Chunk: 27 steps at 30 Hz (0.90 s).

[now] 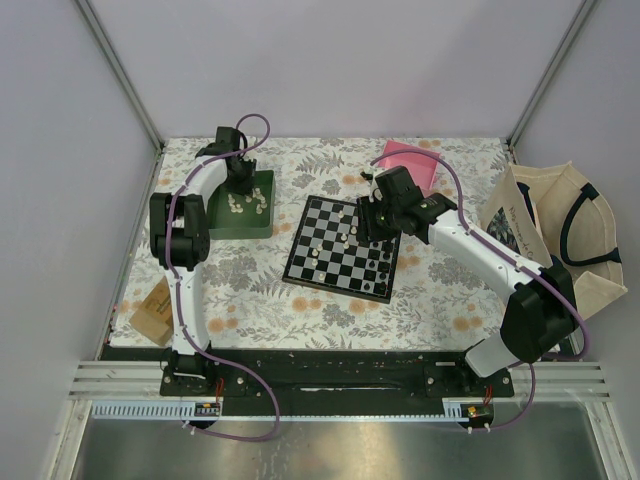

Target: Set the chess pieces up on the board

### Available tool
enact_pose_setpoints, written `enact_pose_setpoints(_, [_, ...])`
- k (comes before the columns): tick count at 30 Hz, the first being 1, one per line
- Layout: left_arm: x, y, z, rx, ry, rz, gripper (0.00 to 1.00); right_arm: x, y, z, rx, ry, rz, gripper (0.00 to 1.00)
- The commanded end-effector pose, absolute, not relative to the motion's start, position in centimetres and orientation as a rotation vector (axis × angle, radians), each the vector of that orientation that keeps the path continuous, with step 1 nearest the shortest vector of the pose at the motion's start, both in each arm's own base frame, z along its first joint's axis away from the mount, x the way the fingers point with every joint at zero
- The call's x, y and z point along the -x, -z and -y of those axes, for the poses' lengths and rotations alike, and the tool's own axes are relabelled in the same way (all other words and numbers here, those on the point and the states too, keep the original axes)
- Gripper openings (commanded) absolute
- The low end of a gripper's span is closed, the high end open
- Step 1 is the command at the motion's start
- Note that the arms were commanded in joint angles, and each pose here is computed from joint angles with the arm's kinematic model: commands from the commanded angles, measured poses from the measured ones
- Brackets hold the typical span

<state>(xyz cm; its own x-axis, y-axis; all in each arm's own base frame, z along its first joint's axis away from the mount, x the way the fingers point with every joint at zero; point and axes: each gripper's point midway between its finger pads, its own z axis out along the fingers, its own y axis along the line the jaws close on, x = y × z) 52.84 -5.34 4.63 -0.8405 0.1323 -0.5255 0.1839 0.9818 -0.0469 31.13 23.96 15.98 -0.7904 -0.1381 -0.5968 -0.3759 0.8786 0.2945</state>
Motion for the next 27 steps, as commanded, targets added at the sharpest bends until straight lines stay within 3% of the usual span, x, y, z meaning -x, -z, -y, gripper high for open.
enact_pose_setpoints(1, [-54.1,-5.3,5.4,-0.217,0.149,-2.54,0.31,-31.5,-16.6,-24.4,0.386,-0.579,-2.432,0.43])
enact_pose_setpoints(10, [-54.1,-5.2,5.5,-0.212,0.153,-2.542,0.28,-31.5,-16.6,-24.4,0.386,-0.578,-2.431,0.43])
enact_pose_setpoints(16, [-54.2,-5.8,5.5,-0.206,0.156,-2.533,0.16,-31.6,-16.5,-24.5,0.387,-0.58,-2.431,0.43])
enact_pose_setpoints(20, [-53.9,-7.2,5.4,-0.193,0.151,-2.514,0.08,-31.5,-16.4,-24.4,0.386,-0.574,-2.437,0.43])
enact_pose_setpoints(27, [-51.9,-12.7,4.6,-0.154,0.099,-2.443,0.05,-31.7,-16.5,-24.3,0.383,-0.564,-2.431,0.43])
